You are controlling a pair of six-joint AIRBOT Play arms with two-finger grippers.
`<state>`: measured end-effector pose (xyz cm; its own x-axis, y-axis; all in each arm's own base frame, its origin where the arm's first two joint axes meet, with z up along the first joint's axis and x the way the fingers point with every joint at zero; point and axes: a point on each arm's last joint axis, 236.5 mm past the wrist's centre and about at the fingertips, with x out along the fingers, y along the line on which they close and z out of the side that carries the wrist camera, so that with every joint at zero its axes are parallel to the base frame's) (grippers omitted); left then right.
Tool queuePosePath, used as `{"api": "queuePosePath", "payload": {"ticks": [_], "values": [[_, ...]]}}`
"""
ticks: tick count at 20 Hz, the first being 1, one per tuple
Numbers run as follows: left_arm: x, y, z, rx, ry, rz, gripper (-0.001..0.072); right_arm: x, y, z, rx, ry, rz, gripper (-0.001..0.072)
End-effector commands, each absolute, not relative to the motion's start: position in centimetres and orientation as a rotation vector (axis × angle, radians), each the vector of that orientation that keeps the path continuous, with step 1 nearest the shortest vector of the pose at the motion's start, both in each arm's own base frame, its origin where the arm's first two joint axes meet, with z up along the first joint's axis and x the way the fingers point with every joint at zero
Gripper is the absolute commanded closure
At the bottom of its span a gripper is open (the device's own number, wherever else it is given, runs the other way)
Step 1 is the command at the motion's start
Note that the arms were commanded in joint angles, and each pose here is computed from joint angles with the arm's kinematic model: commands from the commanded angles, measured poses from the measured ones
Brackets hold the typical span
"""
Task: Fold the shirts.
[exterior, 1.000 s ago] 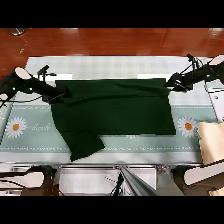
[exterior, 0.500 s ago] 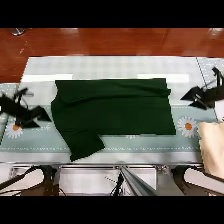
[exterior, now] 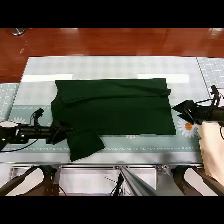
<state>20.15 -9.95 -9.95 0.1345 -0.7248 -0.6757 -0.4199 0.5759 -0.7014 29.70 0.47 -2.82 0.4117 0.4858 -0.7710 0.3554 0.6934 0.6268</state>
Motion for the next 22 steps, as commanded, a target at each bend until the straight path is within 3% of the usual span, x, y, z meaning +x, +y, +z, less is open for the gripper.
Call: {"api": "queuePosePath", "payload": {"ticks": [1, 2, 3, 4, 6, 10, 13, 20, 21, 22], "values": [[21.1, -11.0, -11.6, -0.959, 1.418, -0.276, 0.0007, 29.0, -0.2, -2.7, 0.839, 1.192, 0.095, 0.0094], [21.1, -11.2, -11.4, -0.942, 1.419, -0.308, 0.0049, 28.1, -2.0, -3.3, 0.804, 1.223, 0.038, 0.0094], [20.8, -11.6, -10.9, -0.931, 1.425, -0.352, 0.0457, 26.6, -3.8, -4.3, 0.782, 1.271, -0.034, 0.0093], [20.6, -11.9, -10.5, -0.936, 1.427, -0.383, 0.0672, 24.5, -5.5, -5.3, 0.765, 1.337, -0.113, 0.0094], [20.8, -12.1, -10.1, -0.947, 1.421, -0.395, 0.0683, 20.9, -6.4, -7.1, 0.747, 1.464, -0.191, 0.0094], [21.3, -11.9, -9.8, -0.940, 1.409, -0.397, 0.0682, 19.5, -2.2, -8.9, 0.856, 1.521, -0.124, 0.0093], [21.5, -11.9, -9.6, -0.935, 1.403, -0.398, 0.0683, 20.6, -0.8, -9.1, 0.829, 1.516, -0.072, 0.0094], [21.6, -11.9, -9.6, -0.935, 1.402, -0.398, 0.0682, 25.5, 2.6, -10.5, 0.936, 1.436, 0.010, 0.0095], [21.6, -11.9, -9.6, -0.935, 1.402, -0.398, 0.0683, 26.1, 3.1, -10.4, 0.931, 1.435, 0.028, 0.0130], [21.6, -11.8, -9.6, -0.934, 1.401, -0.399, 0.0683, 26.5, 3.6, -10.2, 0.903, 1.439, 0.057, 0.0293]]}}
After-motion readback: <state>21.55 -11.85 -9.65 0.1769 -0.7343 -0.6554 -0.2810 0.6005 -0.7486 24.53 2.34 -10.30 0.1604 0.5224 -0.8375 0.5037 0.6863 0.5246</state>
